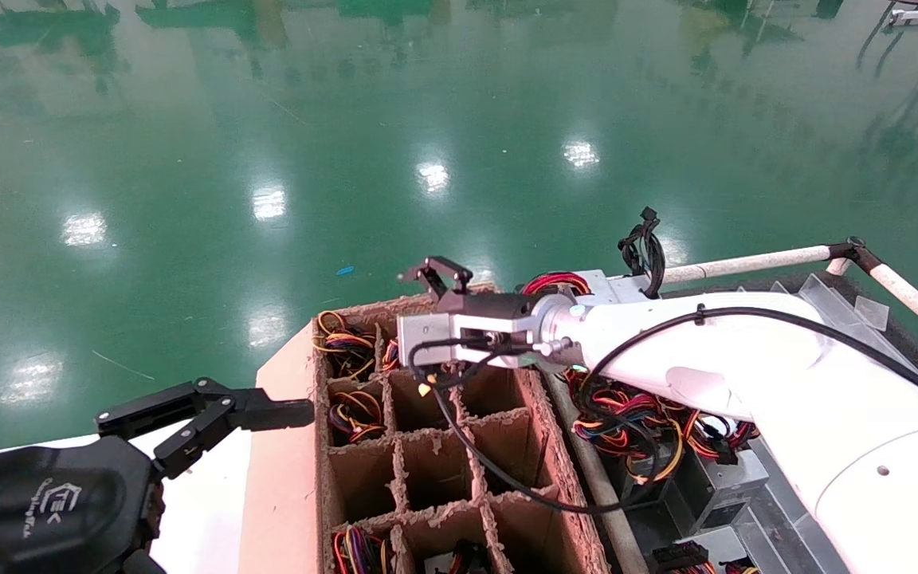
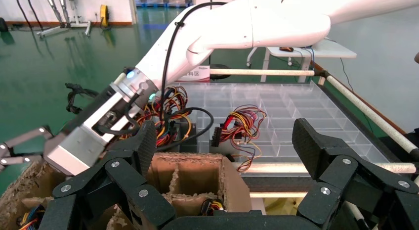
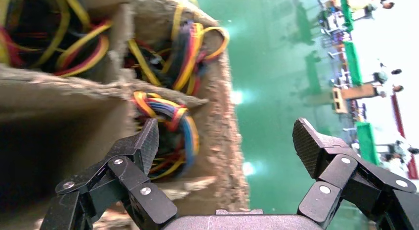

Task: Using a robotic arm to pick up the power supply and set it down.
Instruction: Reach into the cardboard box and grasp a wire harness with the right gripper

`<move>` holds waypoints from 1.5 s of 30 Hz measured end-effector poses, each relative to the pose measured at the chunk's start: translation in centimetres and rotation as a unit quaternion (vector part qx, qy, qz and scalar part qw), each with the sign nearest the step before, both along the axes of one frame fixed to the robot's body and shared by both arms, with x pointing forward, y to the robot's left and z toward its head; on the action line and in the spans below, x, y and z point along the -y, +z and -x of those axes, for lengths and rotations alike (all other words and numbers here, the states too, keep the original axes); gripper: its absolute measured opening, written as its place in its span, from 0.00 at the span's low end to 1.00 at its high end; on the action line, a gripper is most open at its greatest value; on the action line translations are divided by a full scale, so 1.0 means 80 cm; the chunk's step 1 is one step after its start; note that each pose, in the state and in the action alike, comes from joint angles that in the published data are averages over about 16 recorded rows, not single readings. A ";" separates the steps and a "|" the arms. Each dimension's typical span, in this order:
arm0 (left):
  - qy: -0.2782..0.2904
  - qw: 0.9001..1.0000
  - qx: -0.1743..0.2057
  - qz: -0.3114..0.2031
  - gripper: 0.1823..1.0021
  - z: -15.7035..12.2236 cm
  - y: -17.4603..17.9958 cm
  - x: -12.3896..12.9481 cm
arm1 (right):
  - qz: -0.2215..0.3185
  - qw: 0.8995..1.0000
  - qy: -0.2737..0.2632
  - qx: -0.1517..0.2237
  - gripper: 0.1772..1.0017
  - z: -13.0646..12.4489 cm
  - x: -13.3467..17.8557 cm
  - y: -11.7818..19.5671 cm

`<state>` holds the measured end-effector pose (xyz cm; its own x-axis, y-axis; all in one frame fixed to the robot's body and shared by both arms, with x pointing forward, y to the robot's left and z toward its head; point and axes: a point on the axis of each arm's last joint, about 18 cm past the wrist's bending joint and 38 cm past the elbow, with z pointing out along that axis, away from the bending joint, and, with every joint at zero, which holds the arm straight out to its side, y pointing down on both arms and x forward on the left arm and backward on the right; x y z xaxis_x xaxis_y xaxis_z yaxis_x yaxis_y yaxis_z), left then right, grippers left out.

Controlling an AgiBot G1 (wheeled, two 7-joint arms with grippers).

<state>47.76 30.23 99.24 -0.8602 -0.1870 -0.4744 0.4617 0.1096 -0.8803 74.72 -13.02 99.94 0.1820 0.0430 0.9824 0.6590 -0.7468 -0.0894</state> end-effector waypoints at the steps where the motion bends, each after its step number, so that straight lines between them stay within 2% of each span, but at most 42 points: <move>1: 0.000 1.000 0.000 0.000 0.99 0.000 0.000 0.000 | 0.000 1.000 -0.002 0.002 0.98 -0.001 0.000 0.000; 7: 0.000 1.000 0.000 0.000 1.00 0.000 0.000 0.000 | 0.003 1.000 -0.012 0.007 0.94 -0.005 -0.001 -0.005; 13: 0.000 1.000 0.000 0.000 1.00 0.000 0.000 0.000 | 0.010 1.000 -0.016 0.007 0.85 -0.007 -0.004 -0.011; 19: 0.000 1.000 0.000 0.000 1.00 0.000 0.000 0.000 | 0.018 1.000 -0.016 0.010 0.71 -0.007 -0.009 -0.013; 35: 0.000 1.000 0.000 0.000 1.00 0.000 0.000 0.000 | 0.034 0.999 -0.027 0.005 0.27 -0.009 -0.014 -0.020; 45: 0.000 1.000 0.000 0.000 1.00 0.000 0.000 0.000 | 0.022 0.999 -0.035 0.001 0.10 -0.010 -0.011 -0.009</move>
<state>47.76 30.23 99.24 -0.8602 -0.1870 -0.4744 0.4617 0.1096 -0.8803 75.53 -12.12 99.18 0.1836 0.0739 0.9802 0.6058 -0.7938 -0.0536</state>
